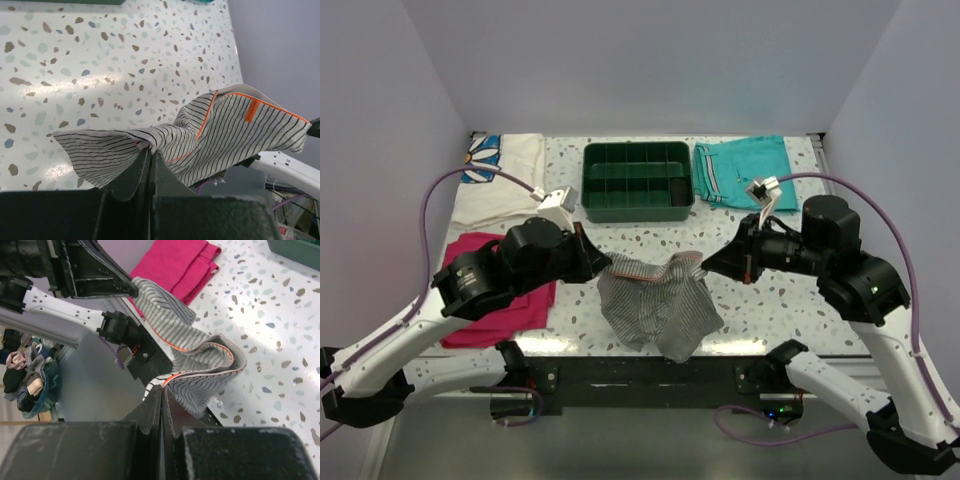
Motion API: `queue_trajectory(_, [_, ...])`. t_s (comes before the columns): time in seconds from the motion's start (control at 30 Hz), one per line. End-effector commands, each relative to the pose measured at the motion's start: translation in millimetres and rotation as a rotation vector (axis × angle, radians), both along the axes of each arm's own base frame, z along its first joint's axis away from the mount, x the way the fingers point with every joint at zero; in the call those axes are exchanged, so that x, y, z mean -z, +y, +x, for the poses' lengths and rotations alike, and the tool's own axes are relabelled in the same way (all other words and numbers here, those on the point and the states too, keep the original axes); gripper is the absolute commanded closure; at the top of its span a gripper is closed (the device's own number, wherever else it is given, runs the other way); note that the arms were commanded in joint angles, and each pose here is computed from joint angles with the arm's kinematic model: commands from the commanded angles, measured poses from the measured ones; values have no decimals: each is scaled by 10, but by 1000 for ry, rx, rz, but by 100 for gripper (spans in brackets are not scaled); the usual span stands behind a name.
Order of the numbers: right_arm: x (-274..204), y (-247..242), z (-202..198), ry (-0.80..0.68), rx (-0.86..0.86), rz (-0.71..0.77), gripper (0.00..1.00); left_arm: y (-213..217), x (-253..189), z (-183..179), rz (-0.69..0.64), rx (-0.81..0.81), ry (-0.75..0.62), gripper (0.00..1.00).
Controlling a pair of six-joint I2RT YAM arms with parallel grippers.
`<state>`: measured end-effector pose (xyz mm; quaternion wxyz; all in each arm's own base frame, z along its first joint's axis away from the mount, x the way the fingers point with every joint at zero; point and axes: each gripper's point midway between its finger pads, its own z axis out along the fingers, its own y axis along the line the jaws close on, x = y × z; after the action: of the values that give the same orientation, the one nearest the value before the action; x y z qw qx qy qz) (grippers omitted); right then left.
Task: Roll the underwear
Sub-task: Flatten out the underwear at the center of the board.
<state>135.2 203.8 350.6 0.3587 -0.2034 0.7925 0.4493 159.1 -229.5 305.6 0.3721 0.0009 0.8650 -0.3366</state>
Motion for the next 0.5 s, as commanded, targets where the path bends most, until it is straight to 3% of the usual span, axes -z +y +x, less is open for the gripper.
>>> queue_trajectory(0.0, [522,-208,248,132,179,-193,100,131,338,87,105,-129,85,100])
queue_trajectory(0.13, [1388,-404,632,283,339,-459,100,35,1019,274,223,-163,131,100])
queue_trajectory(0.23, [1692,-437,898,281,397,-537,100,36,1358,524,226,-202,137,100])
queue_trajectory(0.37, [2039,-451,1276,279,437,-644,100,133,1548,886,157,-240,129,100])
queue_trajectory(0.47, [2104,-451,1494,258,463,-646,100,129,1530,1138,123,-251,78,100])
